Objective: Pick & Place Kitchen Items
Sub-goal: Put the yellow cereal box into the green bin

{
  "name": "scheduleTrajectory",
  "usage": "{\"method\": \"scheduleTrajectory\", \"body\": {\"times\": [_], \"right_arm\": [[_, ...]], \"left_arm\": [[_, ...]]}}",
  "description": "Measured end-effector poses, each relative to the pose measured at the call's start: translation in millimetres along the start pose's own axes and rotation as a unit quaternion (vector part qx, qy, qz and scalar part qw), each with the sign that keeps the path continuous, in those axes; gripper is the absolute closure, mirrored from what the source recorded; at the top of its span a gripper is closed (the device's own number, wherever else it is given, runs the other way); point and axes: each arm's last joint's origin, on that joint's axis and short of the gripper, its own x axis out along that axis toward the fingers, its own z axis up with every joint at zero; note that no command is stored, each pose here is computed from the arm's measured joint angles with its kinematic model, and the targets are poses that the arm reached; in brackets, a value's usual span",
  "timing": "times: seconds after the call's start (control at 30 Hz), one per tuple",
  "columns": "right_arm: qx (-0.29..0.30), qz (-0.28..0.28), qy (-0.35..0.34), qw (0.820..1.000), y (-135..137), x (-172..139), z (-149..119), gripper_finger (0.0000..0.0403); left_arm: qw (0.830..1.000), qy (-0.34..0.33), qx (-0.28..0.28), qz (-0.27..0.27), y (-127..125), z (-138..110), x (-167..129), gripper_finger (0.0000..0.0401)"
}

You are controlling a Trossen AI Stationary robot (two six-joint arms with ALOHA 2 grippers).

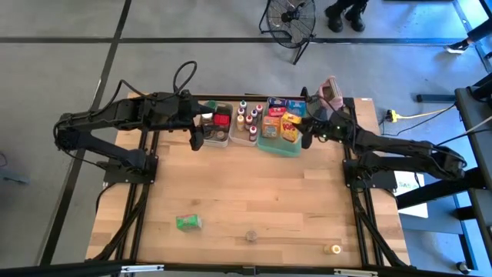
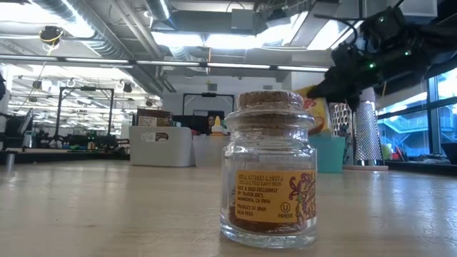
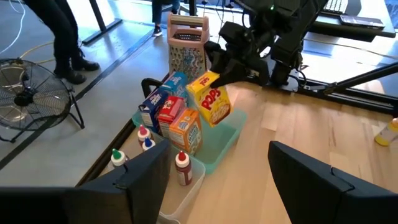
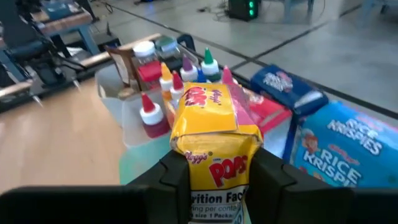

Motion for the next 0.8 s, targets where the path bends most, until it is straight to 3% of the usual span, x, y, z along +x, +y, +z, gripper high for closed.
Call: {"method": "scheduleTrajectory", "body": {"times": [0.8], "right_arm": [[-0.026, -0.031, 0.02, 0.999, -4, 12, -8, 0.0211]], "left_arm": [[1.0, 0.002, 0.0, -0.011, -1, 0, 0, 0.0139]]}}
